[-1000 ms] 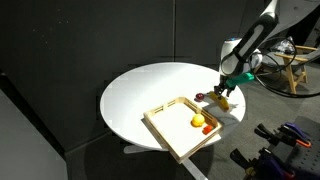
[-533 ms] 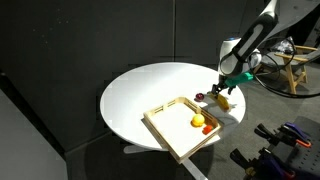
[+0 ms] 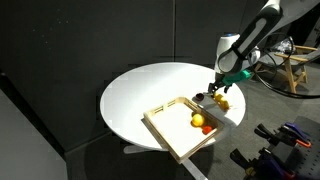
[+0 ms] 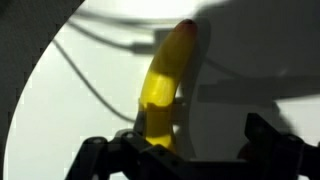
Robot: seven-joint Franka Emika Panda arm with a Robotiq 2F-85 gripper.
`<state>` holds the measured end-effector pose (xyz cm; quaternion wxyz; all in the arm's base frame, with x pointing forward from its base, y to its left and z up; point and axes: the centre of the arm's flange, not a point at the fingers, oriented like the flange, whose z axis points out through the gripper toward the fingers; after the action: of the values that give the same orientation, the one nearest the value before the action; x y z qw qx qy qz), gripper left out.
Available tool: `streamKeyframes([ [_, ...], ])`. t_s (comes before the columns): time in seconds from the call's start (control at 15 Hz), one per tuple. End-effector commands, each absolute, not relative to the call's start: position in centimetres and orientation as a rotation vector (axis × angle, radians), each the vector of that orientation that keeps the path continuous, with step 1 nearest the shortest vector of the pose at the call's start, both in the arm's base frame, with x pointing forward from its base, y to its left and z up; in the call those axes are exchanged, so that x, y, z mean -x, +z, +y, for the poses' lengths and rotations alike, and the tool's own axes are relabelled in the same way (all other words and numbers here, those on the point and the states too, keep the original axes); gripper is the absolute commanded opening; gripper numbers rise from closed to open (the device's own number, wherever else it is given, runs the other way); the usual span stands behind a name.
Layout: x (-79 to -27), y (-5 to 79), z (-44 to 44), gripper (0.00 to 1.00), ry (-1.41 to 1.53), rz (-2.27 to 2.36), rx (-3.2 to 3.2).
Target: Move the banana from the tray to the table
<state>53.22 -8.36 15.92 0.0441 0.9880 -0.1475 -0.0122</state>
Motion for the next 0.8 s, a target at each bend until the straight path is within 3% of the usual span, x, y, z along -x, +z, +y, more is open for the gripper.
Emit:
streamKeyframes([
  [0.0, -51.8, 18.9, -6.7, 1.0, -0.056, -0.406, -3.034],
  [0.73, -49.6, 25.3, -2.5, 1.0, -0.135, -0.298, -3.054],
])
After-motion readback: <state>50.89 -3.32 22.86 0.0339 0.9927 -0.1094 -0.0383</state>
